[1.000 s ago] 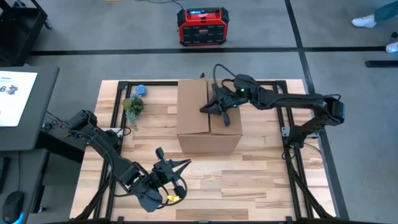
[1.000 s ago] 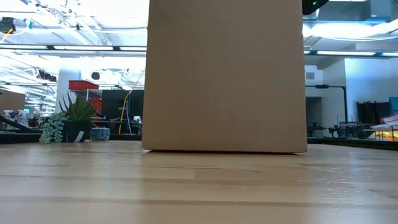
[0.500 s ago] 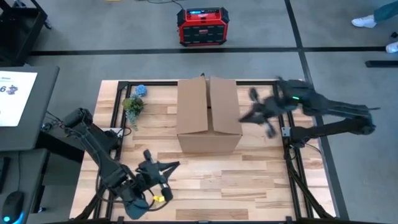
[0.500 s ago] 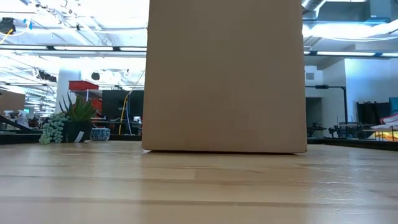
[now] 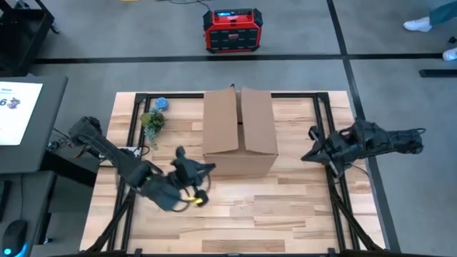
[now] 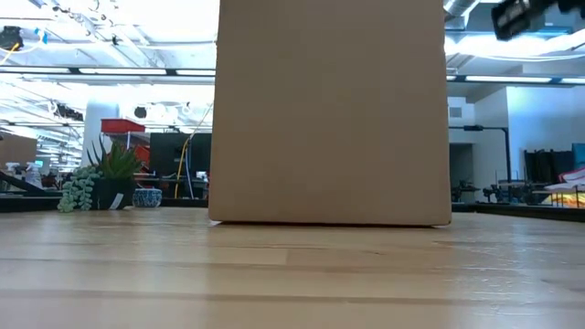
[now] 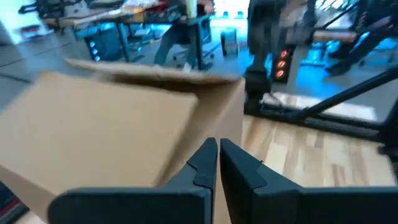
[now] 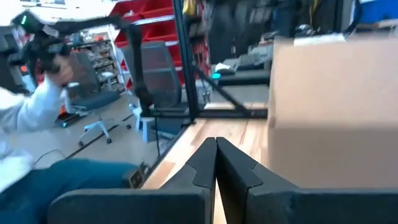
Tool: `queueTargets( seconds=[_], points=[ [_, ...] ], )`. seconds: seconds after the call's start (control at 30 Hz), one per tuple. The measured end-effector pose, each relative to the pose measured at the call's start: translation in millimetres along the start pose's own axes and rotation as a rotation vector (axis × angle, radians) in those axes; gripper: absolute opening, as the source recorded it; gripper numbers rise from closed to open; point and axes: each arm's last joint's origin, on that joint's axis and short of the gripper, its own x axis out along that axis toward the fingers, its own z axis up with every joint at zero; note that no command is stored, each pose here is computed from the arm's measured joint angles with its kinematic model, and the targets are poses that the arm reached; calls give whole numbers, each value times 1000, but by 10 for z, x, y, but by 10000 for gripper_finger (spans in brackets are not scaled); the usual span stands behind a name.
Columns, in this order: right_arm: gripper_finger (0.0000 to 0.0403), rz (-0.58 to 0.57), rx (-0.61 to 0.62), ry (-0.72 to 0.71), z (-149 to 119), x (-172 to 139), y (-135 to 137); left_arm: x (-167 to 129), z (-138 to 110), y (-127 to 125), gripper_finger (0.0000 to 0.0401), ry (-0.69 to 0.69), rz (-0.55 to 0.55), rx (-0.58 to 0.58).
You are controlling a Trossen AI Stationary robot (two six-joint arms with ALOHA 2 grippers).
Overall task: Wrap mug
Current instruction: Return to Home Position
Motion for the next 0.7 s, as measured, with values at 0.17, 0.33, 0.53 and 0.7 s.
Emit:
queueTargets(
  seconds=[0.17,0.33,0.53,0.7],
  points=[
    [0,5,21,-6,-305,-23,-31,-232,20,466,0,-23,-61,-52],
    [0,14,46,-24,-461,-59,-43,-330,-397,957,0,-86,-138,-142],
    [0,45,52,-16,-625,-73,-52,-304,-1101,1394,0,-265,-247,-295],
    [0,41,49,-7,-739,-76,-74,-225,-1623,1636,0,-350,-330,-339]
  ],
)
